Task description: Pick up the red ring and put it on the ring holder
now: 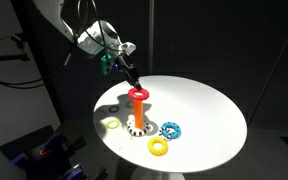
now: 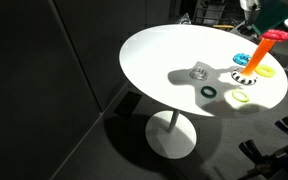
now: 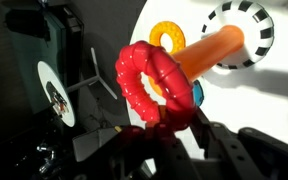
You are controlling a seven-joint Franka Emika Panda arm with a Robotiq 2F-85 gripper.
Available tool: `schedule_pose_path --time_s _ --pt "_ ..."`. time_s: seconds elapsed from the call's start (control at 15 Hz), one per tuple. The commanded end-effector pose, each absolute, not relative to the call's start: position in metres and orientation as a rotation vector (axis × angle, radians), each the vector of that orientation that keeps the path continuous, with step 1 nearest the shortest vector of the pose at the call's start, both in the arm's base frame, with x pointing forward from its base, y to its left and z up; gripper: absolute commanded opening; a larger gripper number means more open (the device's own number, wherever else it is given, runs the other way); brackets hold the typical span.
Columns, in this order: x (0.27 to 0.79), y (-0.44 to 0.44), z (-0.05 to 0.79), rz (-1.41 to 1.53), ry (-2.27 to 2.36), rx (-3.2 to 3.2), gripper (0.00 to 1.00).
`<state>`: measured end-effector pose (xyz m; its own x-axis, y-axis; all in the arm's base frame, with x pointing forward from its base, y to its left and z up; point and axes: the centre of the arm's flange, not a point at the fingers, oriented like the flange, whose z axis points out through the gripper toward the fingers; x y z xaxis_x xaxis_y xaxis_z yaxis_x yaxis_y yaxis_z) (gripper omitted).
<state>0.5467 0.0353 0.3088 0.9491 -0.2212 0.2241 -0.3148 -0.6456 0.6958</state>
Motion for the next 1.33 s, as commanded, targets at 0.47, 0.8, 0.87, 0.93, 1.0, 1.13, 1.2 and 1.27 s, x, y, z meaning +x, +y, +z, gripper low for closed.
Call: schedule_pose_path --time_s 0.47,0.8,0.87,0.93,1.0,1.13,1.2,1.27 --pt "0.5441 0.0375 0.2998 0.168 -0.364 2.292 0.08" --pt "0.5407 0.0377 0.2975 0.163 -0.358 2.288 0.09" --pt "0.5401 0.0381 0.2977 0.165 -0.356 2.286 0.09" --pt "0.5397 0.0386 0.2979 0.166 -0.354 2.286 0.11" --pt "0.5395 0.0391 0.2983 0.167 -0.351 2.285 0.52" --pt "0.5395 0.0397 0.2988 0.170 -0.348 2.284 0.62" --pt "0.5397 0.0399 0.2989 0.171 -0.347 2.284 0.68" --pt "0.5397 0.0401 0.2989 0.171 -0.347 2.284 0.77"
